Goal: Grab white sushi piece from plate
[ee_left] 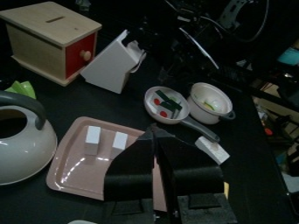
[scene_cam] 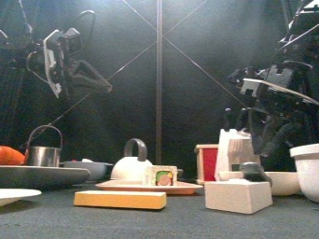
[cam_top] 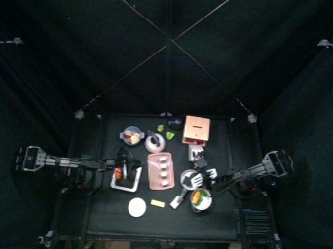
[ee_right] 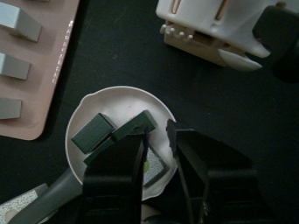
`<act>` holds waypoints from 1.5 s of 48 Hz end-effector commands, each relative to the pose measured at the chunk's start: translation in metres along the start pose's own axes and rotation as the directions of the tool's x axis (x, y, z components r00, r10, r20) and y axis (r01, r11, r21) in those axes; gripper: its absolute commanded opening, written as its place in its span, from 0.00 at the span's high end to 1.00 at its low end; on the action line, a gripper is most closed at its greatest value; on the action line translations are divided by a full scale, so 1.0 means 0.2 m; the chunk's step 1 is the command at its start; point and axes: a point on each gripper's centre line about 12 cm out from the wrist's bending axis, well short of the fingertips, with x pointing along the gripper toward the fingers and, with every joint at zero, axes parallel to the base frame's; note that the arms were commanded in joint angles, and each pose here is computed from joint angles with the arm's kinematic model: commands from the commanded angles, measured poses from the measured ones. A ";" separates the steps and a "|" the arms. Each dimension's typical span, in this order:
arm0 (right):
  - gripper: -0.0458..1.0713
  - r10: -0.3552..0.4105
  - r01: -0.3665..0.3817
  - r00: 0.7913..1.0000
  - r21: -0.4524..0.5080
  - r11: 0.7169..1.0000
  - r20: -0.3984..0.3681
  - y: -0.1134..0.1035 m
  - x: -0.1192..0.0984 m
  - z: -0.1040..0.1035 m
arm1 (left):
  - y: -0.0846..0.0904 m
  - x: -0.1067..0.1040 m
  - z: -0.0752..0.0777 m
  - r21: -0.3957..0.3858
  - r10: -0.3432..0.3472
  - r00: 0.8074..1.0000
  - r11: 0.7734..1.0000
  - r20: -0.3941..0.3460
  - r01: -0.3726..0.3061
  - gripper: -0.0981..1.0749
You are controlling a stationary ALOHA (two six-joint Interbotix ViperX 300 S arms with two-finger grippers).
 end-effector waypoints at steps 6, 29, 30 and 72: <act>0.37 0.171 -0.170 0.980 -0.016 0.985 0.103 0.07 -0.17 0.15 | -0.01 0.00 0.03 0.002 -0.007 1.000 1.000 0.020 0.007 0.60; 0.37 0.536 -0.470 0.815 -0.292 0.833 0.217 0.20 -0.33 0.33 | -0.01 0.01 0.01 0.038 -0.015 1.000 0.999 0.005 0.015 0.48; 0.37 0.545 -0.475 0.810 -0.305 0.825 0.215 0.21 -0.32 0.34 | -0.01 0.02 0.01 0.043 -0.017 1.000 0.999 0.005 0.017 0.47; 0.37 0.557 -0.379 0.830 -0.720 0.582 0.013 0.44 0.31 0.54 | -0.14 -0.03 -0.02 0.234 -0.186 0.982 0.957 0.030 0.174 0.35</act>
